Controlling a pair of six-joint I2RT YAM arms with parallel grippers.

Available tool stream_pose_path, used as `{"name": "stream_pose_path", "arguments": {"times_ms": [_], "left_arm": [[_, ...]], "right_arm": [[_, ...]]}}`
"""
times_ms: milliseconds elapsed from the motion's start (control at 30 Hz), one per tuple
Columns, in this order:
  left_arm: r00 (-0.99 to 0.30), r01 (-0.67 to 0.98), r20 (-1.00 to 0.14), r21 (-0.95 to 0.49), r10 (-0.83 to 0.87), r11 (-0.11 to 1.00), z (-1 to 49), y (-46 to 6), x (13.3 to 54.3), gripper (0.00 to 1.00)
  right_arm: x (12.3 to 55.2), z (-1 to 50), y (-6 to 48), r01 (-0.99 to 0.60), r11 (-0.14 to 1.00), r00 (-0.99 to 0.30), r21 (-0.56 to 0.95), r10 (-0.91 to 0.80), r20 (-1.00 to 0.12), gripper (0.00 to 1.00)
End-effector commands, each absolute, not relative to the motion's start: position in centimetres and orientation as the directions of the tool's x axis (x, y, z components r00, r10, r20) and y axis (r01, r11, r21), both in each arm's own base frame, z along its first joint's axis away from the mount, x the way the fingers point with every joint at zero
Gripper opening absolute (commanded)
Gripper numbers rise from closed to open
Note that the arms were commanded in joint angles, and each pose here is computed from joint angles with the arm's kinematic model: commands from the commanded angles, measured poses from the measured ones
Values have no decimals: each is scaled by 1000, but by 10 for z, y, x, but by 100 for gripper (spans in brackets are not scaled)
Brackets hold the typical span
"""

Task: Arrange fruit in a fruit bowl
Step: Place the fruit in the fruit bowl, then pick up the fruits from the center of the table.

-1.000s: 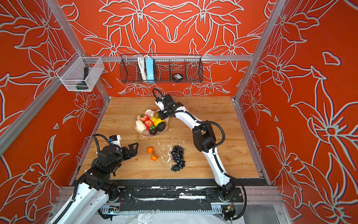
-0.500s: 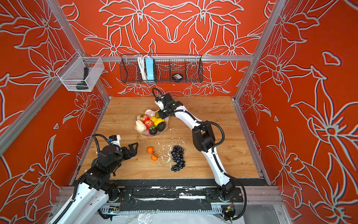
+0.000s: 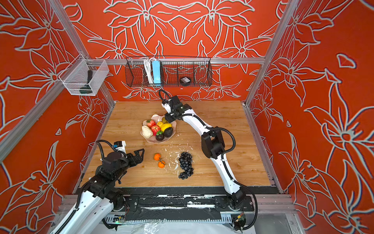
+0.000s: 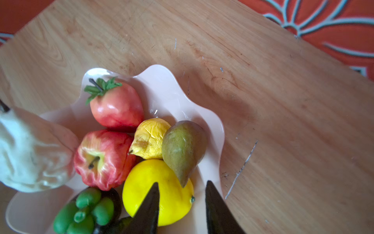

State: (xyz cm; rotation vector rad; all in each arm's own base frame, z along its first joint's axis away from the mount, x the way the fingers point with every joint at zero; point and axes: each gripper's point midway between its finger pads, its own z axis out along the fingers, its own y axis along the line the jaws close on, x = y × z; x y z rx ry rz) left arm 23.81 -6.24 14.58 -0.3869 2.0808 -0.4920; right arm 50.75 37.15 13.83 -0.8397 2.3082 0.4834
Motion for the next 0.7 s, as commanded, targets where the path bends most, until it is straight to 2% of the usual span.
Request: {"name": "stream_pose_path", "arguments": {"times_ms": [0, 200, 333, 533, 667], "left_arm": [[-526, -70, -726, -482, -443, 873, 142, -66, 240, 98], [-563, -54, -706, -488, -431, 871, 139, -74, 244, 98], [-594, -52, -688, -486, -418, 873, 133, -79, 246, 97], [-652, -49, -643, -492, -401, 869, 126, -89, 249, 95], [-699, -31, -608, -500, -377, 865, 133, -101, 248, 92]], "right_arm": [[497, 169, 364, -668, 731, -606, 139, -426, -671, 48], [469, 193, 345, -637, 753, -627, 168, -379, -680, 56], [443, 208, 328, -605, 771, -641, 198, -324, -696, 58], [389, 233, 288, -537, 803, -649, 259, -197, -735, 60], [344, 225, 250, -503, 827, -644, 251, -165, -747, 63]]}}
